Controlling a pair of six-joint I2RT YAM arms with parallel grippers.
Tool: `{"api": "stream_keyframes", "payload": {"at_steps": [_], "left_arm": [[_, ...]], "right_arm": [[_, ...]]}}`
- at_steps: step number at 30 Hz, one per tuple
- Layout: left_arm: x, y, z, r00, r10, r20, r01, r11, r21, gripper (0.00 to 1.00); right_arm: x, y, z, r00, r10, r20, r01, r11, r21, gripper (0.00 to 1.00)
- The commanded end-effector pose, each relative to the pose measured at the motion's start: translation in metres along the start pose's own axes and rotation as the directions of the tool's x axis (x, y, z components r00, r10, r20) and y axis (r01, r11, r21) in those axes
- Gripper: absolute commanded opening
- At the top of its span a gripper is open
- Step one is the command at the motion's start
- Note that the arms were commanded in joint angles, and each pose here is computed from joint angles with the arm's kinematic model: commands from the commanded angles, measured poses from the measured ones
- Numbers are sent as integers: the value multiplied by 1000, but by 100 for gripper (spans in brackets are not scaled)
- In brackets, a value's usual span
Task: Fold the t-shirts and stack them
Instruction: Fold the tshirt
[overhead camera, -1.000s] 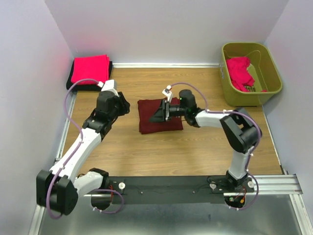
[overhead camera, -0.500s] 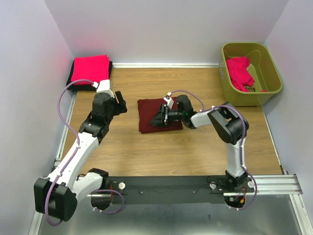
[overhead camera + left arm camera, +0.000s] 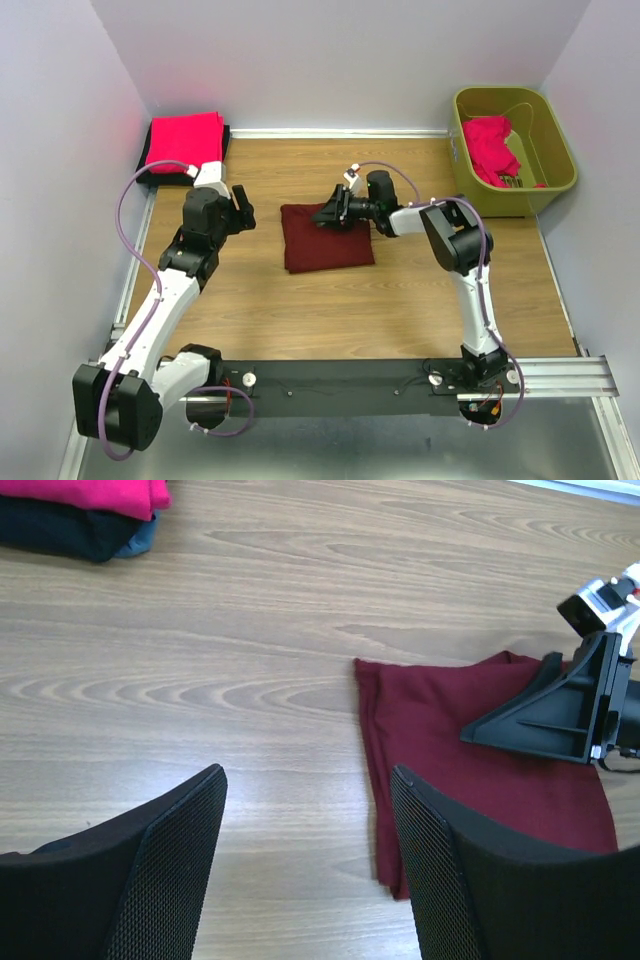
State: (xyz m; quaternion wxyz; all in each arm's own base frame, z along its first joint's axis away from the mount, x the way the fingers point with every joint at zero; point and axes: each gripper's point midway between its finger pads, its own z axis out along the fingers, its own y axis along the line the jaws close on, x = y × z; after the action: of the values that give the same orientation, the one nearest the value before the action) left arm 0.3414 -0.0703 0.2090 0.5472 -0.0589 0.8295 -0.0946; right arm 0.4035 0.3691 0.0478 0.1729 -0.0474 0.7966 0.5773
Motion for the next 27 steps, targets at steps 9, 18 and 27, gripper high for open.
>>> {"api": "stream_keyframes", "payload": {"at_steps": [9, 18, 27], "left_arm": [[5, 14, 8, 1000, 27, 5, -27, 998, -55, 74], [1, 40, 6, 1000, 1, 32, 5, 983, -182, 75], [3, 87, 6, 992, -110, 54, 121, 946, -300, 98]], "right_arm": [[3, 22, -31, 971, -213, -104, 229, 958, 173, 66], [49, 52, -34, 791, -537, -292, 611, 688, 391, 73], [98, 48, -10, 606, -621, -498, 784, 357, 508, 74]]}}
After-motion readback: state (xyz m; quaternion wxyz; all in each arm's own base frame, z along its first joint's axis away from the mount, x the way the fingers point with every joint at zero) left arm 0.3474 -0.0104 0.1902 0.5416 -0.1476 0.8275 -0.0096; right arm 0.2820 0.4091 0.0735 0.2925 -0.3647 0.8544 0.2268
